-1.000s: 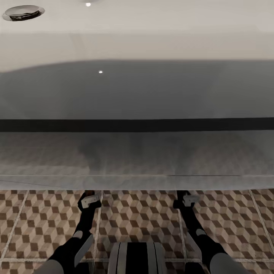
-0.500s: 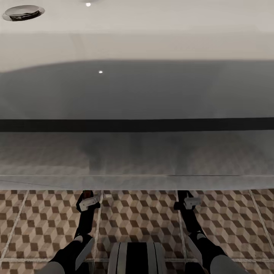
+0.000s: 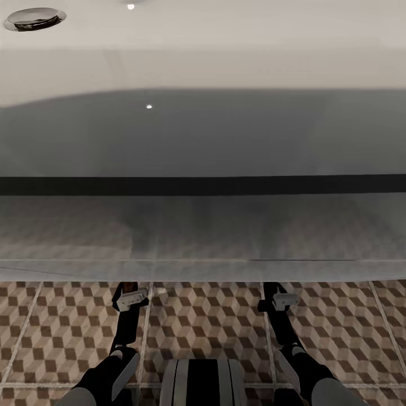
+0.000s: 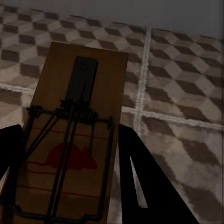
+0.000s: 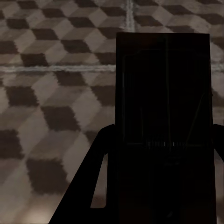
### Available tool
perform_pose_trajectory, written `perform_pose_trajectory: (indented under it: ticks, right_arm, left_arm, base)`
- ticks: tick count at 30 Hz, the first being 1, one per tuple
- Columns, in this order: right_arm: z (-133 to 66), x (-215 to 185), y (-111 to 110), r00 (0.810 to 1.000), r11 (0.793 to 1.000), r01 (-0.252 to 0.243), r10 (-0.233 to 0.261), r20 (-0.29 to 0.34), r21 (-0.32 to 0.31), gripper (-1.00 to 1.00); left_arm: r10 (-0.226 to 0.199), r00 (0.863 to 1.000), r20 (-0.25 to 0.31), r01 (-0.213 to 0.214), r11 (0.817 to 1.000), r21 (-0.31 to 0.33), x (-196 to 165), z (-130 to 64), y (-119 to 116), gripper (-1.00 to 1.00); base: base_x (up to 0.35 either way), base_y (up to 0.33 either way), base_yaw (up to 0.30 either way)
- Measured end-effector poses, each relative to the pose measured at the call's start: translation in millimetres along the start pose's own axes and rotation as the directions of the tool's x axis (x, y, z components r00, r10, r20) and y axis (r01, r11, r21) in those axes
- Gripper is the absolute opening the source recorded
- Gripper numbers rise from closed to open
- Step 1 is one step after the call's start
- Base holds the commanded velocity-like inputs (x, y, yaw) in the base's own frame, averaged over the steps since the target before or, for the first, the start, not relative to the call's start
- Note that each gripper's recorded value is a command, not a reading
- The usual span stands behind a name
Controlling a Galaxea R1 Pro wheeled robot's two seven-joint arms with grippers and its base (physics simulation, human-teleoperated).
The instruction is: Take the four mousetraps from the cabinet in the bathroom and place them on the bathroom floor. Make sure all four end up on the same floor surface, and ensure that at least two of them are either under or directly next to the same bathroom sink.
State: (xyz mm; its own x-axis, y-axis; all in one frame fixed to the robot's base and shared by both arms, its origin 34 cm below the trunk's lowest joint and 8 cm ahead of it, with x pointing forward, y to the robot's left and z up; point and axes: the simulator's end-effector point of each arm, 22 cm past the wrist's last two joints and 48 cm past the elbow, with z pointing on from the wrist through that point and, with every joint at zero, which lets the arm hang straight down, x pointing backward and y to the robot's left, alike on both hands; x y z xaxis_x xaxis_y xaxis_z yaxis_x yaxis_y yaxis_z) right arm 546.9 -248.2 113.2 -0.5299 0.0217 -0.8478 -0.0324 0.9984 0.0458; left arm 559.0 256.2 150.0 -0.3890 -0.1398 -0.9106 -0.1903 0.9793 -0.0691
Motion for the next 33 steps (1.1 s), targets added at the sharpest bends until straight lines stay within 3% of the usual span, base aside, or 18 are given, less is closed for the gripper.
perform_pose_trajectory:
  ticks: [16,24,33]
  right_arm:
    - [2.4,-6,-6,1.000,1.000,0.004,-0.004,0.015,0.008,-1.00]
    - [2.5,-5,-6,1.000,1.000,0.004,-0.004,0.012,0.008,-1.00]
    - [2.5,-5,-6,1.000,1.000,0.004,-0.004,0.012,0.008,-1.00]
  left_arm:
    - [0.010,1.000,0.001,-0.010,1.000,0.012,-1,1.1,1,-1.00]
    - [0.025,0.999,-0.045,-0.024,1.000,0.007,13,-3.4,4,-1.00]
    - [0.027,0.998,-0.059,-0.027,1.000,0.001,16,-4.5,5,-1.00]
  base:
    - [0.000,0.000,0.000]
    - [0.000,0.000,0.000]
    - [0.000,0.000,0.000]
